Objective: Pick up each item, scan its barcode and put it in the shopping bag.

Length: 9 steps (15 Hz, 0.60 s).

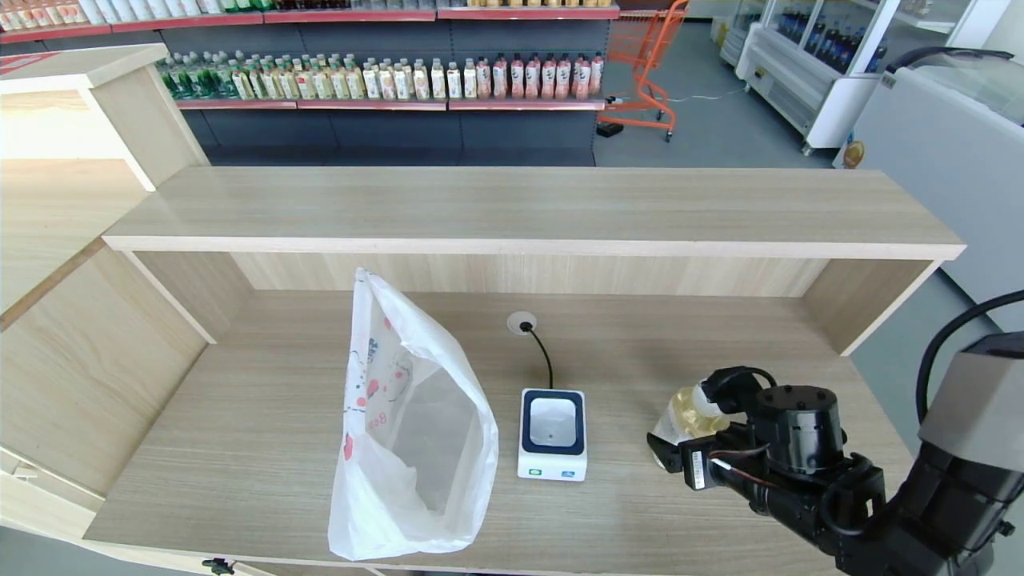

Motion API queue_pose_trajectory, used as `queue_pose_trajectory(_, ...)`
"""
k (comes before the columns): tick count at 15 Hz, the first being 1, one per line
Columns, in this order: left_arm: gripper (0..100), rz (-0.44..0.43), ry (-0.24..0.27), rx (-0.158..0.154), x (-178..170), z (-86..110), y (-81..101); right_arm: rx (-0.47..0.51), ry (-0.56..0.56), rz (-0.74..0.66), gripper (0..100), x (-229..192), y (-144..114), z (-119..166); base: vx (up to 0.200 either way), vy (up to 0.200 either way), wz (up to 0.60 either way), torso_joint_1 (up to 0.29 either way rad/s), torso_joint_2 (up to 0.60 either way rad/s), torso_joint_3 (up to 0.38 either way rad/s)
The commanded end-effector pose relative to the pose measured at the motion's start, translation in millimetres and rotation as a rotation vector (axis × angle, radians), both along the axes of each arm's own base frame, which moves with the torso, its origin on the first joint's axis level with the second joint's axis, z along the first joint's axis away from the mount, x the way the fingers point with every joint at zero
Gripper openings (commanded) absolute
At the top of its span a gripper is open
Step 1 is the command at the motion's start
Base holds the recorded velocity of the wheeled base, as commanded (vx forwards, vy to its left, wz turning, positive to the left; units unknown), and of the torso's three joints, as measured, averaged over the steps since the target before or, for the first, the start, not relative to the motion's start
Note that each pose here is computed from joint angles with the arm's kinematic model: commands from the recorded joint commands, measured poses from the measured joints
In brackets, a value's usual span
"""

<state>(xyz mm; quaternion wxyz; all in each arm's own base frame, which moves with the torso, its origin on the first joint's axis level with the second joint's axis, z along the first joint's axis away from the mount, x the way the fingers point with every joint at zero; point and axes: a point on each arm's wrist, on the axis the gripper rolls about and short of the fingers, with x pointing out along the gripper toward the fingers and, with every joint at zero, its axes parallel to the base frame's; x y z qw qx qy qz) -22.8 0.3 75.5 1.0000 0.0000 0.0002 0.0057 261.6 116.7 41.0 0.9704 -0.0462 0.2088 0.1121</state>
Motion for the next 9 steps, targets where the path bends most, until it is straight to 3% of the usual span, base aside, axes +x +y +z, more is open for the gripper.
queue_pose_trajectory(1, 100, 0.001, 0.000, 0.000, 0.0, 0.0, 0.0, -0.029, 0.003, 0.020, 100, 7.0, 5.1, -14.8, 0.000, 0.000, 0.00, 0.000, 0.00, 0.000)
queue_pose_trajectory(9, 100, 0.001, 0.000, 0.000, 0.0, 0.0, 0.0, -0.051, -0.113, 0.057, 100, 23.1, 13.4, -30.6, 0.000, 0.000, 0.00, 0.000, 0.00, 0.000)
